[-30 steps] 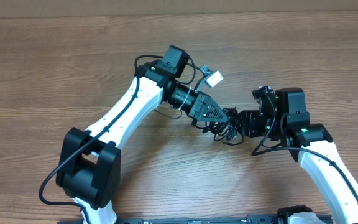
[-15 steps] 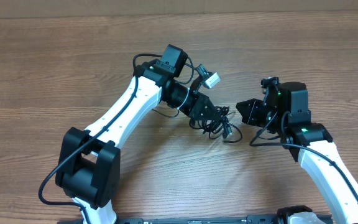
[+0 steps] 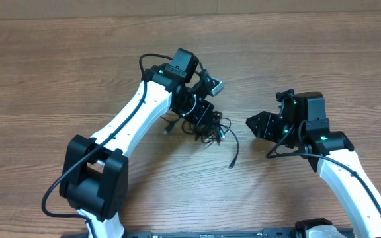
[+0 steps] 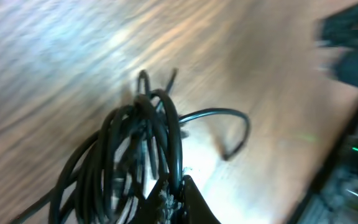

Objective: Untangle cables

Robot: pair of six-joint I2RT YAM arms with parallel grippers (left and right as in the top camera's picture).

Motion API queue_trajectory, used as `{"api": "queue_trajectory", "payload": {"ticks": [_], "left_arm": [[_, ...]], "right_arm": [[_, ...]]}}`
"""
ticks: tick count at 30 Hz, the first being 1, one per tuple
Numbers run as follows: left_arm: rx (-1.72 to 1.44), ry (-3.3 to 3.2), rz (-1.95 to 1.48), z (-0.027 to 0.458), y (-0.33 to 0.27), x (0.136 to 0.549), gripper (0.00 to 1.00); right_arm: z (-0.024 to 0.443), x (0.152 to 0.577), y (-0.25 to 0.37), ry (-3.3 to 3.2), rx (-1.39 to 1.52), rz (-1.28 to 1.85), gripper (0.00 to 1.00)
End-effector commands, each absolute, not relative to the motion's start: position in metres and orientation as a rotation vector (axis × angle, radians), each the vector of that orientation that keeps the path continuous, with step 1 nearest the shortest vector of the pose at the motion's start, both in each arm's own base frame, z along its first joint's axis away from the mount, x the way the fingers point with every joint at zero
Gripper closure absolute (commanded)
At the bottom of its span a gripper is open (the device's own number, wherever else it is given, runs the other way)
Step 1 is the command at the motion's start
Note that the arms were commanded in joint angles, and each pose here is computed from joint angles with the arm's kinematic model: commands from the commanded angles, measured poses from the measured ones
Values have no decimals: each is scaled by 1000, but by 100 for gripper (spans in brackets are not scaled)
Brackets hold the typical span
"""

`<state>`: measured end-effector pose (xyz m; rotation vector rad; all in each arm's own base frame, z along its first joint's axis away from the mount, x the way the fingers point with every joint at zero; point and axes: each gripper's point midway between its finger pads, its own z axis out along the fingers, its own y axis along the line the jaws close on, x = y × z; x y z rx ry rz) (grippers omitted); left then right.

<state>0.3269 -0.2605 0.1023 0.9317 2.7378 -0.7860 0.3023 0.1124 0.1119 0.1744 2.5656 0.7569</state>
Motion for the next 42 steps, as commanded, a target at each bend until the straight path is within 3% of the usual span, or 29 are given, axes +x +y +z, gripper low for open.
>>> {"api": "queue_trajectory", "payload": {"ticks": [1,9,16,19,24,29,34,42], "left_arm": [[789,2846,-502,72,-234,350,96],[652,2978,-308,23,-215,358,96],[652,2964,-321,22,-218,362,96],[674,2969,-443,26,-230,354,96],[933,2807,-986,53,-279,326,96],[937,2806,-1005,54,-280,324,96],[930,2842,-877,45,-269,329,96],[992,2779,-1070,57,-289,315,96]], "right_arm": [[123,310,115,2521,54,739,46],[117,310,122,2538,30,751,40],[93,317,152,2563,-113,732,33],[81,324,152,2576,-121,650,32],[68,332,142,2573,-190,479,32],[65,336,129,2576,-163,379,29],[51,326,126,2638,-164,367,34],[22,313,128,2719,-177,365,40]]}}
